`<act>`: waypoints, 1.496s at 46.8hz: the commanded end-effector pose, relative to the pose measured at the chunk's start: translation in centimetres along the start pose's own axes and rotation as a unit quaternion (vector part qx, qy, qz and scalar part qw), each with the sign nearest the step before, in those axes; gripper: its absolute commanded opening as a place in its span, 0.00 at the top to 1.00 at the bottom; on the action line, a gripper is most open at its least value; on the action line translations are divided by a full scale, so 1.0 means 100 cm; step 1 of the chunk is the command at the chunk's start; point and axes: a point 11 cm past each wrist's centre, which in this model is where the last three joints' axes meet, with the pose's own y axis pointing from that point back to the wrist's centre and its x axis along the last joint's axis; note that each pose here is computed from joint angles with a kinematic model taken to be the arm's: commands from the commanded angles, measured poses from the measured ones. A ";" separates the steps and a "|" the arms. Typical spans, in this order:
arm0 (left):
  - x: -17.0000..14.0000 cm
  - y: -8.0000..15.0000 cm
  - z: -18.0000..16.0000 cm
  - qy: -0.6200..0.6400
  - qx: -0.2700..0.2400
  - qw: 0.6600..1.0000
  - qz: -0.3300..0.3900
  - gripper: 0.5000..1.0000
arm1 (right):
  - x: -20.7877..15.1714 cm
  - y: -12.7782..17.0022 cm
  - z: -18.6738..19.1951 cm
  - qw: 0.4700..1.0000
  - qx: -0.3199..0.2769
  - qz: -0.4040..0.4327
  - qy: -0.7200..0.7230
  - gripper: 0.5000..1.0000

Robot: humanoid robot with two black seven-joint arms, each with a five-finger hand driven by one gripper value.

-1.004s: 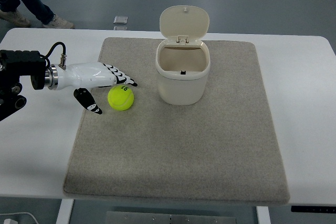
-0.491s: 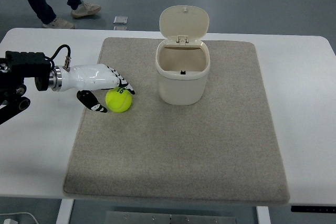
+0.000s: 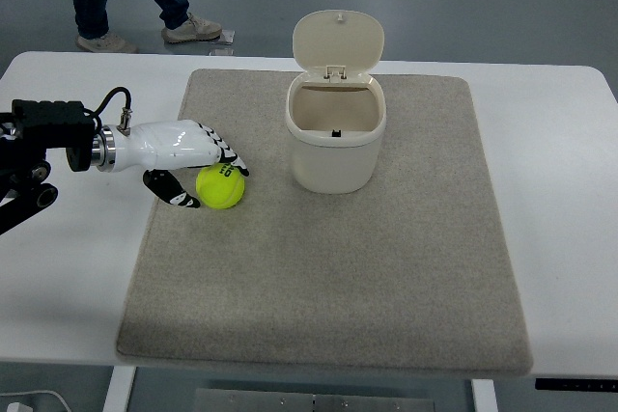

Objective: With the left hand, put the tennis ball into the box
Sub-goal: 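Close the left hand's fingers around the tennis ball, then lift the ball with the left hand and carry it over the bin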

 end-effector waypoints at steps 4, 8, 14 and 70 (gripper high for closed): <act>-0.002 -0.004 0.004 -0.001 -0.006 1.000 0.001 0.46 | 0.000 0.000 0.000 1.000 0.000 0.000 0.000 0.12; -0.001 -0.004 0.004 -0.003 -0.007 1.000 0.001 0.62 | 0.000 0.000 0.000 1.000 0.000 0.000 0.001 0.12; 0.000 -0.004 0.004 -0.007 -0.006 1.000 0.000 0.84 | 0.000 0.000 0.000 1.000 0.000 0.000 0.001 0.12; 0.129 0.018 0.054 -0.328 -0.056 0.923 0.192 1.00 | 0.000 0.000 0.000 1.000 0.000 0.000 0.000 0.12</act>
